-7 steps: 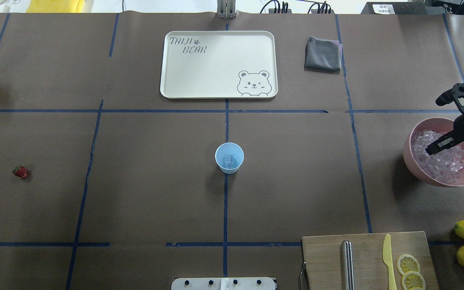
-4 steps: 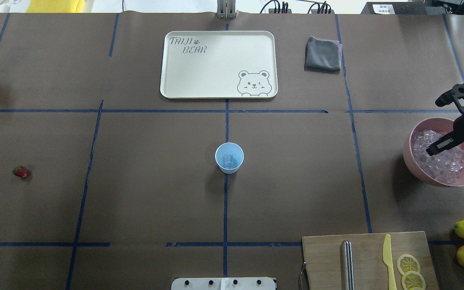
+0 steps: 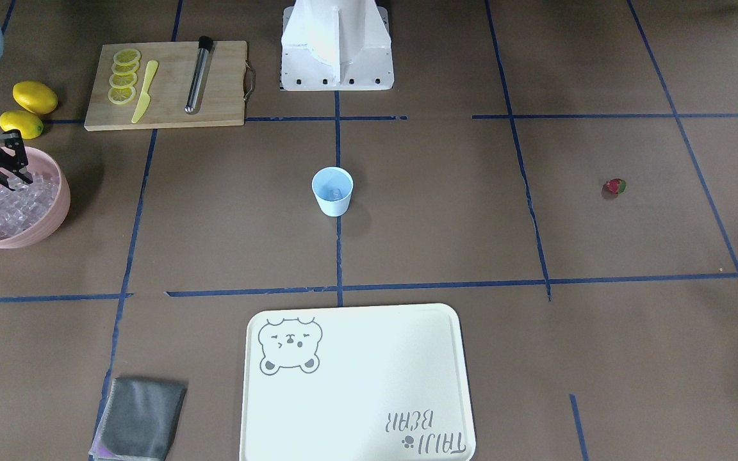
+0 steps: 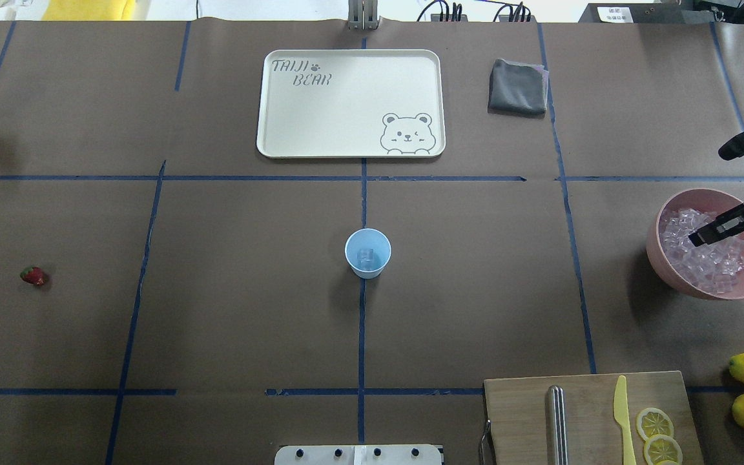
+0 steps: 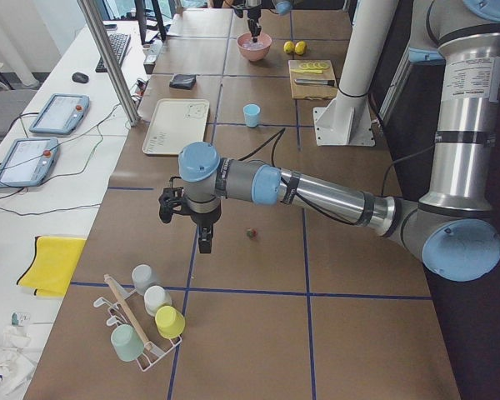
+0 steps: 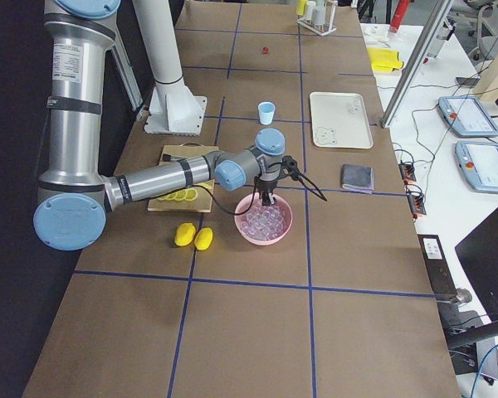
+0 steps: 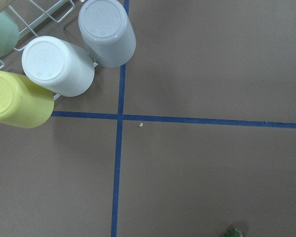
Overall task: Put ice and strawberries in cup
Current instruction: 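Close the right gripper on an ice cube in the pink bowl, then lift the ice cube with the right gripper and carry it over the blue cup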
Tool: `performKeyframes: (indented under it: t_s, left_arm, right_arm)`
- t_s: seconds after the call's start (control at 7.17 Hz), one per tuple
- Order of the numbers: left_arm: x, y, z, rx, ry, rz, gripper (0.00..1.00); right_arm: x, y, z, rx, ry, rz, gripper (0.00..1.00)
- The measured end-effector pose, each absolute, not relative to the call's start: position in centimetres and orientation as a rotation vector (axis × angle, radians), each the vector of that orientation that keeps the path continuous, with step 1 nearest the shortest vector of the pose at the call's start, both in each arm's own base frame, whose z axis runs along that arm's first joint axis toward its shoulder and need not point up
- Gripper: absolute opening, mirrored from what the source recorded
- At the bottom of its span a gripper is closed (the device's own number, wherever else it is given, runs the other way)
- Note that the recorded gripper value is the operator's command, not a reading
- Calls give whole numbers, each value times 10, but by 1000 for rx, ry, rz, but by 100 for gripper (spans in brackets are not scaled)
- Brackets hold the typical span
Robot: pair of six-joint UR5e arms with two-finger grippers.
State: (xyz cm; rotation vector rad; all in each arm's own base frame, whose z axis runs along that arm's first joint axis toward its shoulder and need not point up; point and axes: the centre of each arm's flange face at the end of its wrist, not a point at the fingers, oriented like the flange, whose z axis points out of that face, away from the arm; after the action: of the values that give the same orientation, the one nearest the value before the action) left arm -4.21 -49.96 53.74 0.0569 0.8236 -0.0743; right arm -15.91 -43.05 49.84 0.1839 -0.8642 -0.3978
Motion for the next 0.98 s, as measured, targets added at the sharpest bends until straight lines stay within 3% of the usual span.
performKeyframes:
  t_s: [0.56,0.98]
  left_arm:
    - [-42,-499,539,53,824,-77,100]
    - [-39,-499,540,46,824,-73,100]
  right_arm:
    - [-170,-457,373,179,-890,-382,0]
    - [-288,-452,262,118,-905,-322,0]
